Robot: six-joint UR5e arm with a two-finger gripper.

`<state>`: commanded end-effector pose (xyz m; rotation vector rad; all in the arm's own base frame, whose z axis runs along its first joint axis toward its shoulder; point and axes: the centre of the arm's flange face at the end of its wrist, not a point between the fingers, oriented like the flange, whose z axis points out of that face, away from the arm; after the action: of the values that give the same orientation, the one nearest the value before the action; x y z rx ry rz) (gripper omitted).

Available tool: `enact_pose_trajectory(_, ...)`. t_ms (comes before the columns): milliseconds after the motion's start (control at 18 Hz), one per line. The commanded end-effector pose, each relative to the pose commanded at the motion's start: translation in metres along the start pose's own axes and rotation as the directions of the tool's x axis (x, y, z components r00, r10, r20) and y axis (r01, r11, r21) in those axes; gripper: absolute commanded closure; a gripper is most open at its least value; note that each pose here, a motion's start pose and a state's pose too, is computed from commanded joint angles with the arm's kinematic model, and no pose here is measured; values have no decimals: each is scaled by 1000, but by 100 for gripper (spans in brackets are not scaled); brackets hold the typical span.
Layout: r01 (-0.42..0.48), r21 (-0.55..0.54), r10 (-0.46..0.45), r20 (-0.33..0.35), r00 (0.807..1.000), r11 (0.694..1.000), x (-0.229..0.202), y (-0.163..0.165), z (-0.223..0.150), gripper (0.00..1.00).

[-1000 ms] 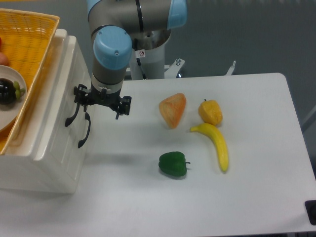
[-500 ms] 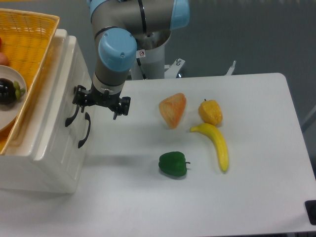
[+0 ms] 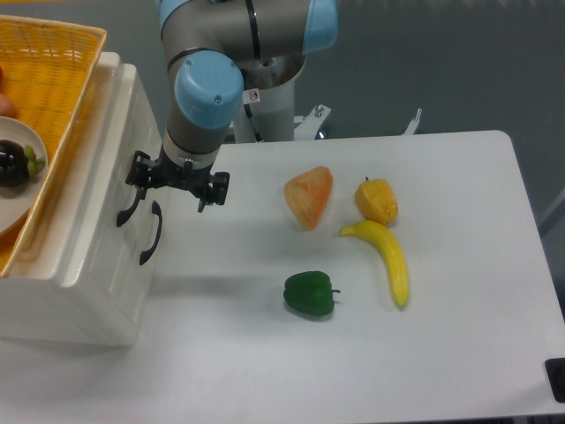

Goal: Slide the top white drawer open

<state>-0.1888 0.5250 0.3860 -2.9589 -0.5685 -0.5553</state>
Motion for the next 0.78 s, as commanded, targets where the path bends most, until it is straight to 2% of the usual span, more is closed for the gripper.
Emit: enact_pose_trajectory(778, -4, -20, 3, -5, 1000, 1000, 3, 1, 8, 0)
